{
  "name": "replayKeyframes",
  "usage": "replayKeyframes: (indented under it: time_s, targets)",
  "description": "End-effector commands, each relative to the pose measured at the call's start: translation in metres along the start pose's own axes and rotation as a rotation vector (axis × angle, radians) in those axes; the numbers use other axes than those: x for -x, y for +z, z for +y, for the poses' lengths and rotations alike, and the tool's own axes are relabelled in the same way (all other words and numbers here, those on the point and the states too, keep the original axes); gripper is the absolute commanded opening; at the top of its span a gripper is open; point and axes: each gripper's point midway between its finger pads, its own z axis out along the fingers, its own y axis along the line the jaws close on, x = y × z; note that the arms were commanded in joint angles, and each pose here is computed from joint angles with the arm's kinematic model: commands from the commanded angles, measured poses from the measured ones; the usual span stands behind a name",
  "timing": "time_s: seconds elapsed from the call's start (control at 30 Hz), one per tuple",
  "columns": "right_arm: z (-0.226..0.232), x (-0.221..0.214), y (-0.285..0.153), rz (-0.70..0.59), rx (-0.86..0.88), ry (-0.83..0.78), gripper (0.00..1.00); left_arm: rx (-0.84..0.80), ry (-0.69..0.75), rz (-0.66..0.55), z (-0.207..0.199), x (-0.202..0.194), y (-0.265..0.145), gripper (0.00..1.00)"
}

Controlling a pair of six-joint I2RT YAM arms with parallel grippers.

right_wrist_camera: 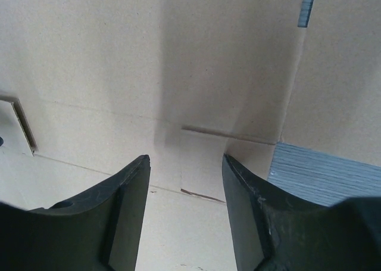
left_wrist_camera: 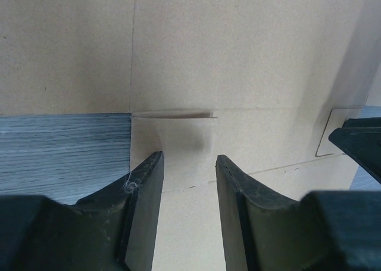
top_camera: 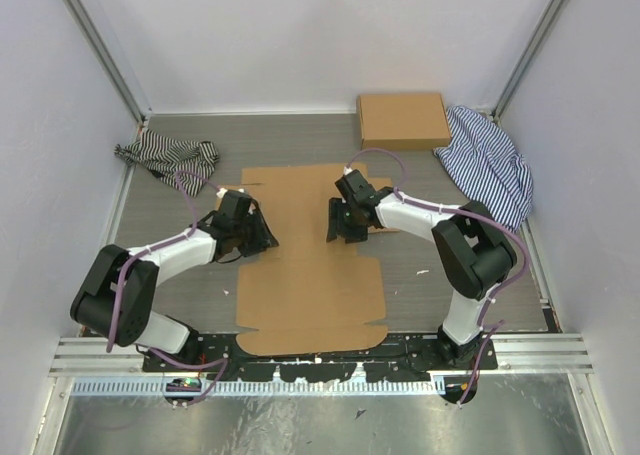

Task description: Fold the paper box

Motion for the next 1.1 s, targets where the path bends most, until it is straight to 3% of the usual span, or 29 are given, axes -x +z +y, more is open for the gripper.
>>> replayKeyframes:
  time_s: [0.0, 0.27, 0.33, 0.5, 0.7, 0.87, 1.07]
  targets:
    - [0.002, 0.004, 0.000, -0.022, -0.014, -0.011, 0.57, 0.049, -0.022, 0.056, 0.018, -0.022, -0.006, 0.47]
    - [0.016, 0.030, -0.044, -0.093, -0.015, -0.049, 0.57, 0.029, -0.036, 0.024, 0.012, -0.019, -0.035, 0.47]
    - [0.020, 0.040, -0.059, -0.119, -0.022, -0.065, 0.57, 0.018, -0.026, -0.019, 0.004, -0.008, -0.049, 0.52]
    - [0.029, 0.077, -0.094, -0.206, -0.044, -0.106, 0.65, 0.031, 0.014, -0.139, -0.014, 0.031, -0.083, 0.67]
    - [0.015, 0.144, -0.110, -0.266, -0.007, -0.058, 0.70, 0.044, 0.061, -0.285, -0.038, 0.100, -0.109, 0.75]
    - [-0.001, 0.203, -0.101, -0.296, 0.024, -0.080, 0.70, 0.059, -0.013, -0.239, -0.032, 0.148, -0.080, 0.76]
    - [-0.015, 0.234, -0.061, -0.292, 0.017, -0.096, 0.75, 0.039, -0.030, -0.190, -0.033, 0.179, -0.036, 0.76]
